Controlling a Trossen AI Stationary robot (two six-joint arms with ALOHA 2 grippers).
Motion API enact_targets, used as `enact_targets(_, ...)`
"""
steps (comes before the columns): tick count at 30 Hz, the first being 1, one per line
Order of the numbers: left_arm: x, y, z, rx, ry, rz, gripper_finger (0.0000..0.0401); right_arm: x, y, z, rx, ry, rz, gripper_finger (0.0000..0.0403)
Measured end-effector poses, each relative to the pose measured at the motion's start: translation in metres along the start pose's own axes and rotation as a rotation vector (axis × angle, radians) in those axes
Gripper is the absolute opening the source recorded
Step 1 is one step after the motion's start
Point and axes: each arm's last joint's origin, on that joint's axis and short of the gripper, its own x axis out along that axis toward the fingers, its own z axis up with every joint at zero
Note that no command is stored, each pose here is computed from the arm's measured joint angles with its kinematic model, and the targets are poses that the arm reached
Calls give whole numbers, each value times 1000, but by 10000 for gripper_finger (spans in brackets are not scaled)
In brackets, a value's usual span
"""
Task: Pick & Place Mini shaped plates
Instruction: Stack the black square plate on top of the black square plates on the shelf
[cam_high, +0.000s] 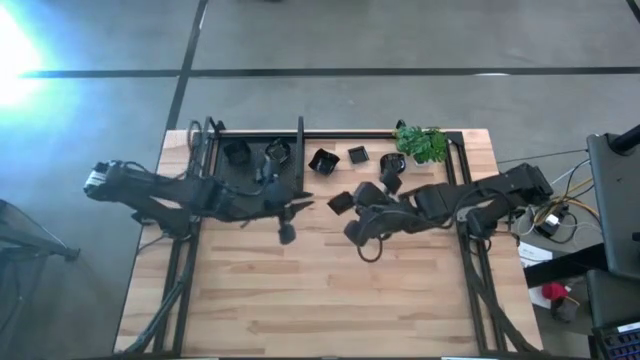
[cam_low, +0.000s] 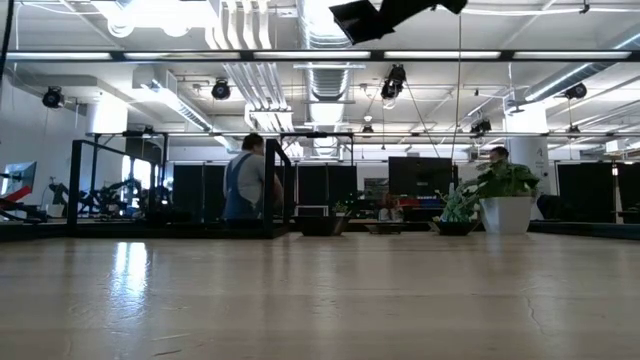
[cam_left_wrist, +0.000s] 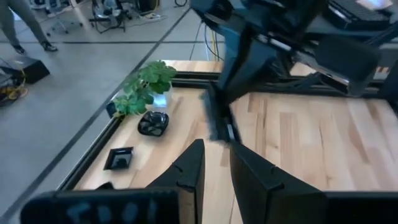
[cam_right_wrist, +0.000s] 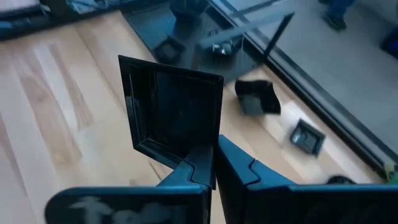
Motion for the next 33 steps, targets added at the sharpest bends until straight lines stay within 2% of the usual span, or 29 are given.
enact_targets(6, 24, -11, -10, 58, 30, 30, 69, 2, -2, 3, -23, -13, 0, 8)
enact_targets(14, 41, -18, -8, 35, -34, 65, 69, 2, -2, 3, -24, -12, 0, 8)
enact_targets(19, 53, -21, -15, 56, -11, 132, 69, 2, -2, 3, -24, -12, 0, 8)
enact_targets(22, 55, -21, -17, 59, -9, 174, 69, 2, -2, 3, -24, -11, -1, 8)
enact_targets(33, 57, -18, -17, 27, -15, 209, 69, 2, -2, 3, -29, -12, 0, 8)
